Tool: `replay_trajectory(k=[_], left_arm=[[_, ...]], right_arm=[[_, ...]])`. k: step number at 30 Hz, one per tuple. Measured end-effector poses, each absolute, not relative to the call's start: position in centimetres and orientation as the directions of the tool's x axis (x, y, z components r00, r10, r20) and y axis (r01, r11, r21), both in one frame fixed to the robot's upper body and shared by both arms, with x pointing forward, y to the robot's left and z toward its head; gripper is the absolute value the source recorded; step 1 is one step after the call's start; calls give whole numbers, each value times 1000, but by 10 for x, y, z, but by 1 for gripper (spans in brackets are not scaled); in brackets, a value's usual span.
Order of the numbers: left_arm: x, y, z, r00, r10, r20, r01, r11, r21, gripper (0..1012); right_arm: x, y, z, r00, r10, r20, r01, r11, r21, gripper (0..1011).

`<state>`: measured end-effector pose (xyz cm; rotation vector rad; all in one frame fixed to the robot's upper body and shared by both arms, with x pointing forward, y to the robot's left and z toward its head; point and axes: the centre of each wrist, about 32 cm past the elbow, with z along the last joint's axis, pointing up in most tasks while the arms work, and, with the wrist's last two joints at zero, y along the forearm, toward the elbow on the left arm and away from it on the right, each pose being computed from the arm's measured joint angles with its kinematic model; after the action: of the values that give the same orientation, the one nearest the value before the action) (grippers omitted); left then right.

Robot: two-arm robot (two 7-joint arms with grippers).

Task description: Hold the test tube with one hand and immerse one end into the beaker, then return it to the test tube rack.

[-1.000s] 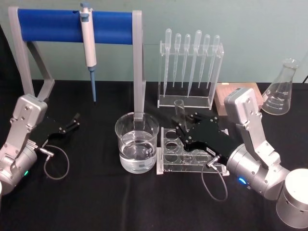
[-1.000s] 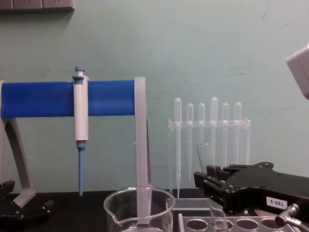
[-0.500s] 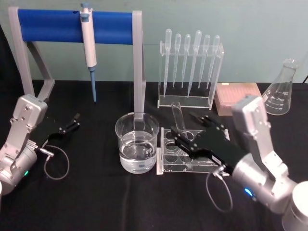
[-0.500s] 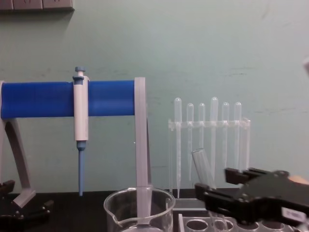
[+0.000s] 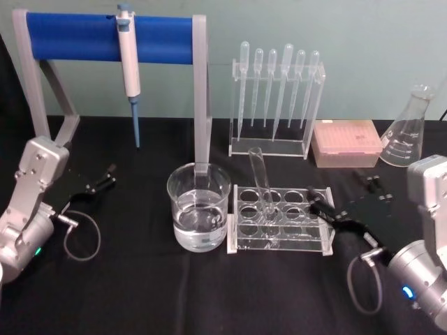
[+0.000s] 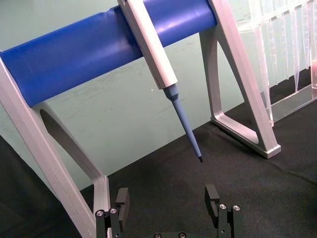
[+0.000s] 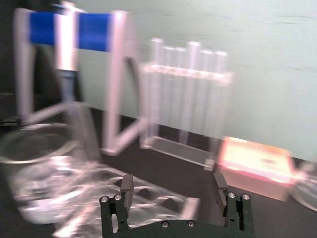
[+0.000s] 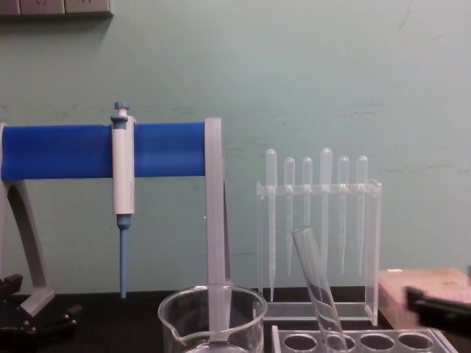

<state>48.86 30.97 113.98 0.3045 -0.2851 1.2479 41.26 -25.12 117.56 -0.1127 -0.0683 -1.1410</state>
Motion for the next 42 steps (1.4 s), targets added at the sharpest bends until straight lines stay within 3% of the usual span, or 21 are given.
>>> replay_trajectory(k=[5, 12, 19, 42], left_arm=[[489, 310, 1140, 292, 880, 374, -955, 287, 70, 1000], [489, 310, 1140, 292, 880, 374, -955, 287, 70, 1000], [489, 310, 1140, 292, 880, 374, -955, 287, 70, 1000], [489, 310, 1140, 292, 880, 374, -955, 287, 70, 1000]], right_arm=[[428, -271, 1166, 261, -953, 153, 965, 255, -55, 1000], [433, -272, 1149, 149, -957, 250, 989, 141, -49, 1002], [431, -273, 1139, 127, -954, 272, 991, 109, -81, 1000], [431, -272, 1141, 134, -953, 270, 990, 117, -77, 1000]])
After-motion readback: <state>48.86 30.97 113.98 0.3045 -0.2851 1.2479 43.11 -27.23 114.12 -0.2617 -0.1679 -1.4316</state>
